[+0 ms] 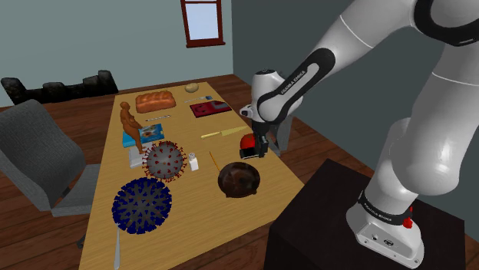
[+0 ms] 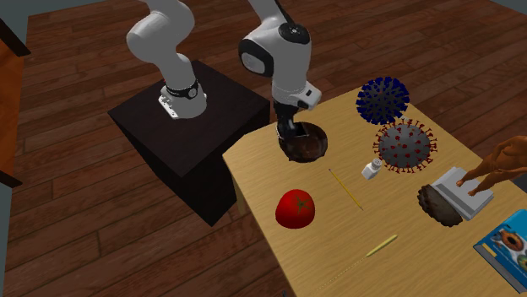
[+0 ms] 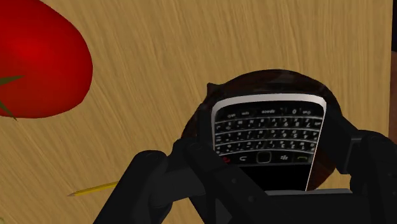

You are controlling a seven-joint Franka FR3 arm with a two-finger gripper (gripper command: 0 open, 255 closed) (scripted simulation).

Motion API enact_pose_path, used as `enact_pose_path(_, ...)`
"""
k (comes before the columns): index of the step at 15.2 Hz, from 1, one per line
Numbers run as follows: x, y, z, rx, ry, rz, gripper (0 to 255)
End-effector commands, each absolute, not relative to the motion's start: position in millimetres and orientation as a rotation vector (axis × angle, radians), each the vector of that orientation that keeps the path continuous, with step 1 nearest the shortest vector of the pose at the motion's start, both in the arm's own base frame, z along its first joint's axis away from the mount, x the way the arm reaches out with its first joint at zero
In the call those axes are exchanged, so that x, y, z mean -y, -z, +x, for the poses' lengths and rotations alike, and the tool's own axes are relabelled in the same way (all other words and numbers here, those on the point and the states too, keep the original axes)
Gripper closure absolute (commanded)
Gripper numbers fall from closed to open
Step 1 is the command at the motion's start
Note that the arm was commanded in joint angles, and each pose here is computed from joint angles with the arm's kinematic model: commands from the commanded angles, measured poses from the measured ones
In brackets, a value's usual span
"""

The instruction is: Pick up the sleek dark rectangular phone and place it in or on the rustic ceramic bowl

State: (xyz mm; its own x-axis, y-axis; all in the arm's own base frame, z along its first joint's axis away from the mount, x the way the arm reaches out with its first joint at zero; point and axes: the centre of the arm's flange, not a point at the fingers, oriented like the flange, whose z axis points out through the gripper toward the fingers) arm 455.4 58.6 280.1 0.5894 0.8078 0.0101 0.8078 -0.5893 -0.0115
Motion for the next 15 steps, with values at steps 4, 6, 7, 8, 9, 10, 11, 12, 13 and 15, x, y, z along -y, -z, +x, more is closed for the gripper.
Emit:
enact_pose_path(4, -108, -276, 474, 1.415, 0.006, -2.787, 255)
enact_pose_path(6, -108, -266, 474, 1.415, 0.006, -2.787, 255)
enact_pose_path(7, -108, -261, 474, 1.415, 0.006, -2.787, 255)
enact_pose_path(8, -108, -255, 474, 1.415, 0.006, -2.787, 255)
enact_pose_path(9, -108, -250, 474, 1.415, 0.006, -2.787, 255)
enact_pose_path(10, -108, -245, 474, 1.415, 0.006, -2.787, 255)
enact_pose_path(11, -108, -239, 474, 1.415, 0.006, -2.787, 255)
enact_pose_path(12, -108, -234, 474, 1.415, 0.006, -2.787, 255)
enact_pose_path(13, -108, -229, 474, 1.415, 0.006, -2.787, 255)
enact_pose_path(15, -108, -218, 474, 1.415, 0.006, -2.787, 255)
